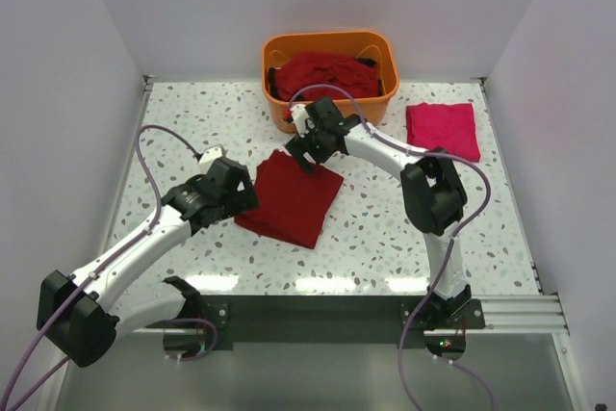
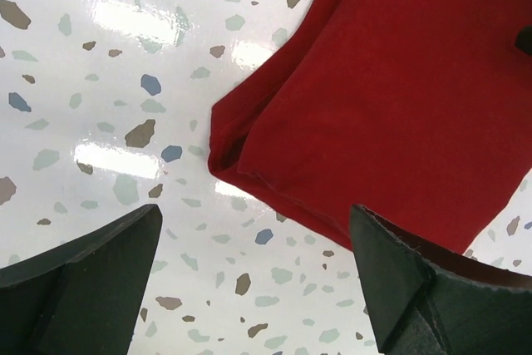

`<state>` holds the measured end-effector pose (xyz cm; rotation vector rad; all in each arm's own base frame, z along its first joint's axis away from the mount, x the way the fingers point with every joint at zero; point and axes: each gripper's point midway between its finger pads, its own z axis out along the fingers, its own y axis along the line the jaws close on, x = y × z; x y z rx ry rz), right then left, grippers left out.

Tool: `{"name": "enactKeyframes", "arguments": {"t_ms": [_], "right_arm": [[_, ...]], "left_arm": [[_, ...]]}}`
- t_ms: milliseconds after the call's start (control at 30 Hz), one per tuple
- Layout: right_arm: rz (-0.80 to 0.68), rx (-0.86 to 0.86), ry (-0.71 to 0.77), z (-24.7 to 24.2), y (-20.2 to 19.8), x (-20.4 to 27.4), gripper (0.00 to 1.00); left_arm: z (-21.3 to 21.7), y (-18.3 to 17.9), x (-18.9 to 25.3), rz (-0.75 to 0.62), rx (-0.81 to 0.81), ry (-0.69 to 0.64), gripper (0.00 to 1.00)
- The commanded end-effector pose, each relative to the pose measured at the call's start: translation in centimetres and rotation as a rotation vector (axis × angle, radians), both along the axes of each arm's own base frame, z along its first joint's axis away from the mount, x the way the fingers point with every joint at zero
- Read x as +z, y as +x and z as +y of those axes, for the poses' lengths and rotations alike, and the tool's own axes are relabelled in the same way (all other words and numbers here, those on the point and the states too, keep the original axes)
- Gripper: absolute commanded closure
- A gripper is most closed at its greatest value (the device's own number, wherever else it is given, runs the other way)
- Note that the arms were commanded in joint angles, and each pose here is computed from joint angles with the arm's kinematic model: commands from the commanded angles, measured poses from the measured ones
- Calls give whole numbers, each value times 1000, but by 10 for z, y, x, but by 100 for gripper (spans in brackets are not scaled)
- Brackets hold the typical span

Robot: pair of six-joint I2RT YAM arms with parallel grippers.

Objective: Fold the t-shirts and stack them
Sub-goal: Neatly place the folded tshirt to the corner

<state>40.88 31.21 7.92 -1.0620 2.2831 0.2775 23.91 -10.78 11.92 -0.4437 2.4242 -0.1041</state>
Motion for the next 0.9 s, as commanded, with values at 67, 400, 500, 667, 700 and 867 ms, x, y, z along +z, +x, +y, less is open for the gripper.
{"name": "enactKeyframes", "arguments": {"t_ms": [67, 400, 500, 667, 700, 867], "right_arm": [[67, 53, 69, 11, -8, -10, 17], [132, -45, -9, -1, -8, -58, 23], [170, -55, 35, 4, -16, -63, 27], [224, -100, 67, 3, -44, -72, 37], [236, -134, 79, 2, -49, -73, 45], [205, -310, 38, -39, -71, -82, 80]], "left_arm": [[0, 0, -1, 2, 26, -21, 0], [-4, 0, 14, -26, 4, -58, 0], [-4, -1, 26, -50, 2, -71, 0], [2, 0, 50, -121, 22, -87, 0], [4, -1, 55, -138, 27, -90, 0], [16, 0, 73, -194, 71, -73, 0]]}}
